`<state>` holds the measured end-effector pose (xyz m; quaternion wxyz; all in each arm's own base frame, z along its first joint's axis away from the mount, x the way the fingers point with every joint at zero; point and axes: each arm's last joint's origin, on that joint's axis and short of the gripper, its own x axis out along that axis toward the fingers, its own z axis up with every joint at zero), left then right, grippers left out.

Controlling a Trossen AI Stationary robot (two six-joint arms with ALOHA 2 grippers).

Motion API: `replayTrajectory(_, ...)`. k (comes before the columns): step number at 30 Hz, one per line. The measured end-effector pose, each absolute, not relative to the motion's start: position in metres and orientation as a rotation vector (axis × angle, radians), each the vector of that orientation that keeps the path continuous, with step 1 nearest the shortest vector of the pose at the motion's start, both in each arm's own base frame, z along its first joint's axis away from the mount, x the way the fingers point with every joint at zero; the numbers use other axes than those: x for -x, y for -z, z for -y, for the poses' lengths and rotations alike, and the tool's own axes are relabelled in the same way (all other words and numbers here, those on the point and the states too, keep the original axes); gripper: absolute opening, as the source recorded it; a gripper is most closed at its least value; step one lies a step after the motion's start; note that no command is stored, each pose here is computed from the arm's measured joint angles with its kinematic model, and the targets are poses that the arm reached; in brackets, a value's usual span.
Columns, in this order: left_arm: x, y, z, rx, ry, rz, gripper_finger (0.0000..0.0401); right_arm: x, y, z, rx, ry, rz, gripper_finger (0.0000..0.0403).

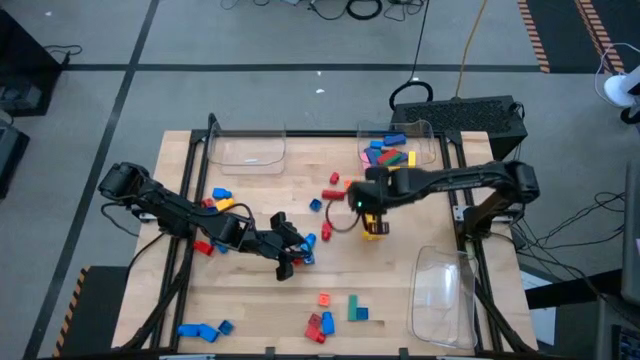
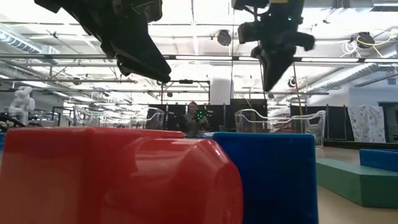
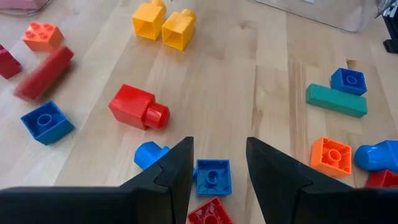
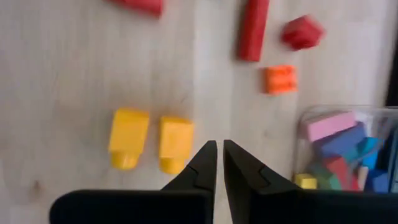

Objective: Sort blocks by size
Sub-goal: Put the red block into the top right transparent bin

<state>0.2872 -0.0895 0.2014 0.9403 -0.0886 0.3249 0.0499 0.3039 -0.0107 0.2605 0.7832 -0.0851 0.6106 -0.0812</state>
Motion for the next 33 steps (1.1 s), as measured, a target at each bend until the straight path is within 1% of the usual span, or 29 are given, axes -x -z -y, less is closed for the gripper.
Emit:
replayTrajectory(4,-0.287,-0.201,0.089,0.181,-0.102,-0.665,0.0148,-0.312,-0.266,0.032,0.11,0.19,-1.202,0.0031)
replayTrajectory(7,-0.287,-0.201,0.089,0.179,-0.104,-0.671,0.0148,-0.326,-0.259,0.043,0.059,0.144,-1.132,0.0057)
replayTrajectory(11,-0.284,-0.198,0.088,0.16,-0.113,-0.707,0.0148,-0.35,-0.235,0.056,0.065,0.149,-1.086,0.0111)
replayTrajectory(15,-0.279,-0.192,0.085,0.104,-0.176,-0.774,0.0148,-0.37,-0.205,0.073,0.063,0.204,-1.07,0.0165)
replayTrajectory(19,-0.273,-0.188,0.082,0.054,-0.233,-0.831,0.0148,-0.378,-0.181,0.092,0.073,0.279,-1.095,0.0198)
replayTrajectory(22,-0.271,-0.187,0.081,0.04,-0.249,-0.852,0.0148,-0.377,-0.166,0.108,0.048,0.305,-1.131,0.0205)
replayTrajectory(25,-0.27,-0.186,0.079,0.022,-0.267,-0.859,0.0148,-0.375,-0.155,0.121,0.028,0.303,-1.157,0.0202)
replayTrajectory(33,-0.269,-0.185,0.078,0.01,-0.28,-0.873,0.0148,-0.375,-0.153,0.127,-0.07,0.215,-1.123,0.0184)
